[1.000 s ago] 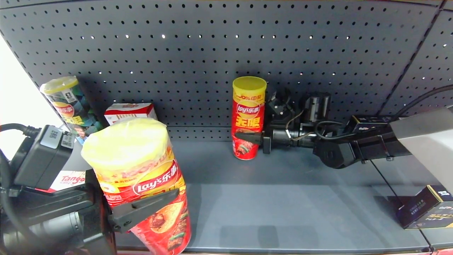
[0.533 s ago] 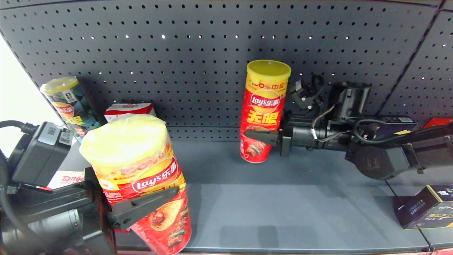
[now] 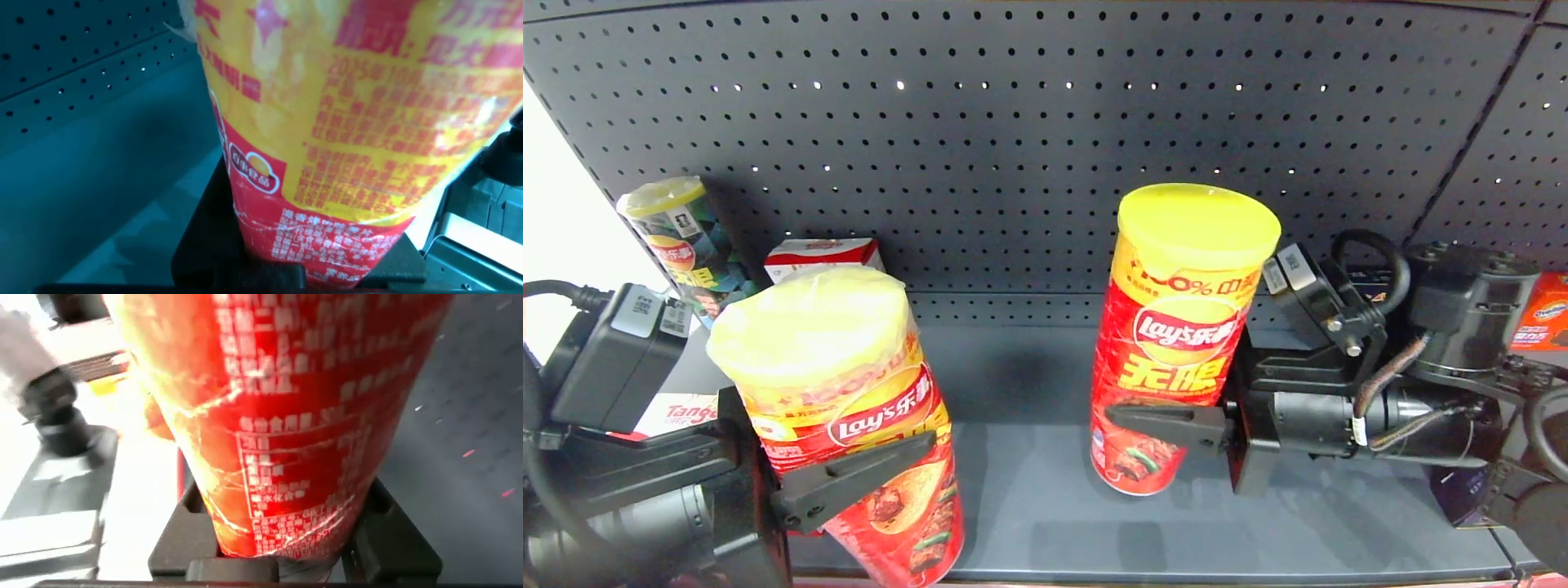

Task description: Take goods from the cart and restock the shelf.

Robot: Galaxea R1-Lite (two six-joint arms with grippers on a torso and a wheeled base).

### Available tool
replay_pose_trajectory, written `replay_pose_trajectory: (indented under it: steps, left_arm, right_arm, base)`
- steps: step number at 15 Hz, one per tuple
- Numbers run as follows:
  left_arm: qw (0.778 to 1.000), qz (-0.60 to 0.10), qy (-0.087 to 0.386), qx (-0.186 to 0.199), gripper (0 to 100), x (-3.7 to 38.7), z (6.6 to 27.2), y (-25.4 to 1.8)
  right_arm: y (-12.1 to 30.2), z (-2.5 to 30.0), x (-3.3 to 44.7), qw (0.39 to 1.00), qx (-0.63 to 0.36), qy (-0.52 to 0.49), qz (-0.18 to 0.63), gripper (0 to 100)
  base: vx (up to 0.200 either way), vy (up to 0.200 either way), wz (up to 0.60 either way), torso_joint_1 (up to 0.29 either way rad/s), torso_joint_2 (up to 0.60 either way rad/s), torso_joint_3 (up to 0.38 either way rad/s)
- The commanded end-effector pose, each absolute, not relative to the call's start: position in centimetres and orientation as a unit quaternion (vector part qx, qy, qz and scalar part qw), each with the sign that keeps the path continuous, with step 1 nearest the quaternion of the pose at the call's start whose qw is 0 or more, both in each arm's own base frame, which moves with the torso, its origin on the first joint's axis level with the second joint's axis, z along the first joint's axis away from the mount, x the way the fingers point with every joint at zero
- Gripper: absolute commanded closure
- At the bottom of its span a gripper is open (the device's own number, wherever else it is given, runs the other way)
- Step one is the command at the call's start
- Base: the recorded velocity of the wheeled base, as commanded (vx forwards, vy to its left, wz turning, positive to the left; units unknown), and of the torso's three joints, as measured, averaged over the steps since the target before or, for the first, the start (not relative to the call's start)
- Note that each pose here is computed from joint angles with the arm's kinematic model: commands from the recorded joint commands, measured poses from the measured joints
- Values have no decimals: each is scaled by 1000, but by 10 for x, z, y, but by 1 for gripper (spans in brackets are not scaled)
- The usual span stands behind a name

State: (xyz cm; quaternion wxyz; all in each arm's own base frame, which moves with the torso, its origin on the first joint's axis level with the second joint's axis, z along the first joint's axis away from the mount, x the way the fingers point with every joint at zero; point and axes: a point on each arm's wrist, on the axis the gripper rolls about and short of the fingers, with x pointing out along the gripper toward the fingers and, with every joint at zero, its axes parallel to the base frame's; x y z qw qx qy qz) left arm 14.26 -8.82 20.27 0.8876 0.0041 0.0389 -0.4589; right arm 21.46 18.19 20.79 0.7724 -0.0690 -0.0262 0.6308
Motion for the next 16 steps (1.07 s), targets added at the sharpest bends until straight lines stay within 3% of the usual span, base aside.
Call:
replay_pose_trajectory:
  steps: [1,6,16]
  left_arm:
    - [888,-459,40,4,100,142,202,-88]
    - [888,-458,40,3,100,142,202,-88]
    - [889,-457,40,3,100,143,202,-88]
  right_arm:
    - [174,202,199,769,-71,-25,634,100]
    - [172,166,201,772,-70,-6,632,100]
    - [177,135,218,776,-72,27,626,100]
  base:
    - [0,0,0,0,0,0]
    - [0,0,0,0,0,0]
    - [0,0,0,0,0,0]
